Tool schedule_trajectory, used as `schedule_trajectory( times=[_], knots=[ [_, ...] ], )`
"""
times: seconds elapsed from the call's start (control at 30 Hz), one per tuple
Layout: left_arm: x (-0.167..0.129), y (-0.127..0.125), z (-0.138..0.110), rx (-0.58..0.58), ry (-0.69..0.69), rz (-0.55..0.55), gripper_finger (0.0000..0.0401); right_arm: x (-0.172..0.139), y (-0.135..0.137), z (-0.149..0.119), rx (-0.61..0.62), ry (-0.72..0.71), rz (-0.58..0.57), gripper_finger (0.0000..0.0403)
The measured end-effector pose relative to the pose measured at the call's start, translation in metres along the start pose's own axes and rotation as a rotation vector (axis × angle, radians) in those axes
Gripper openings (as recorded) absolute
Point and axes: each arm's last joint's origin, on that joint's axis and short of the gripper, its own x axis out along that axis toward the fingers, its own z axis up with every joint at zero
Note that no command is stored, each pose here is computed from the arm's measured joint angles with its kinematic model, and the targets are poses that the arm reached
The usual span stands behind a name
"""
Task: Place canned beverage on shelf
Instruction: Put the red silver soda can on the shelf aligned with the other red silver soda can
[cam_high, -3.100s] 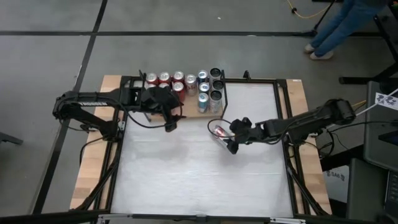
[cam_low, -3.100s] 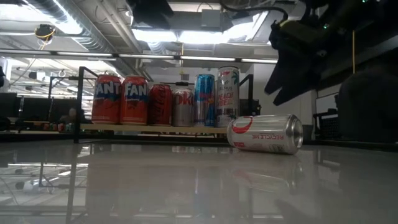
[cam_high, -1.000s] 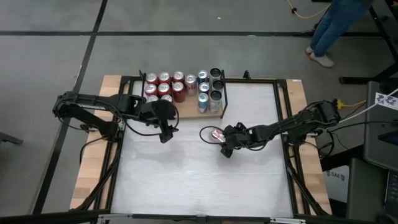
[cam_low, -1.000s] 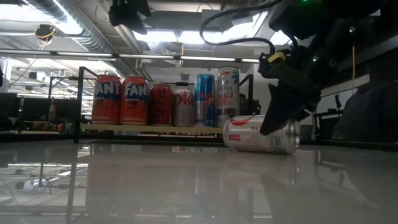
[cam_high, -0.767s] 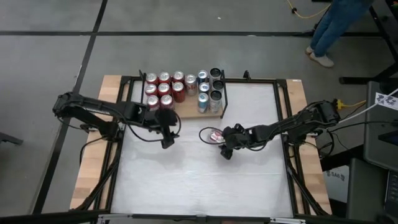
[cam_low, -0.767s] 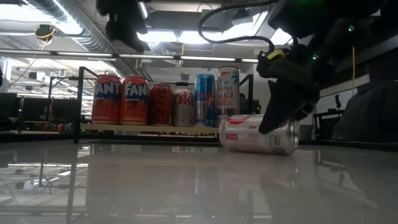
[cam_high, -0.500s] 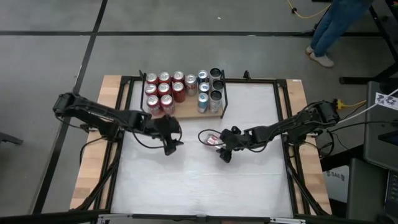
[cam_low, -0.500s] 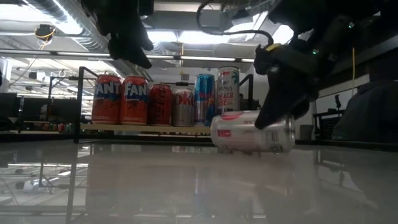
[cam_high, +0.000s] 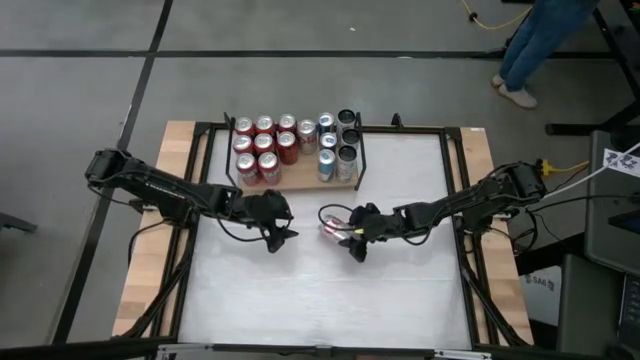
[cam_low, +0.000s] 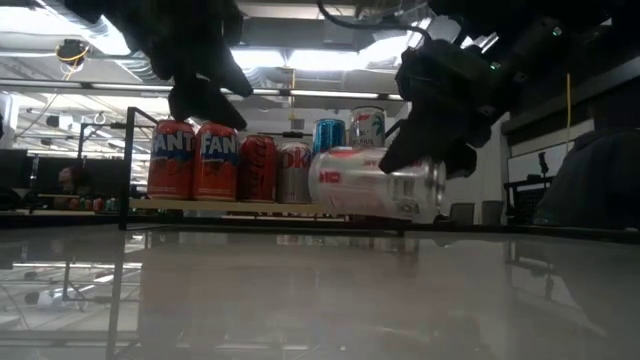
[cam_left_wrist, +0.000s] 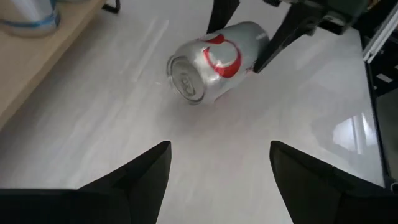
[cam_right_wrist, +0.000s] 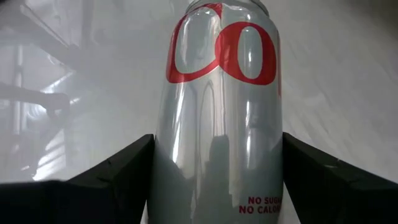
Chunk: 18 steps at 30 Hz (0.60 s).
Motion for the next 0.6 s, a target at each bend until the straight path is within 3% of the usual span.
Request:
schedule_trajectory(
  times=[0.4,0.6],
  knots=[
    [0.0,-0.001,0.002,-0.349,-0.018,-0.01,0.0266,-0.001,0.008,0.012,-0.105,-0.123,0.069,0.0294],
    [0.0,-0.004,0.006,-0.445,-0.044,-0.057,0.0266,-0.003,0.011,0.017,-0.177,-0.176,0.092,0.0294]
  ],
)
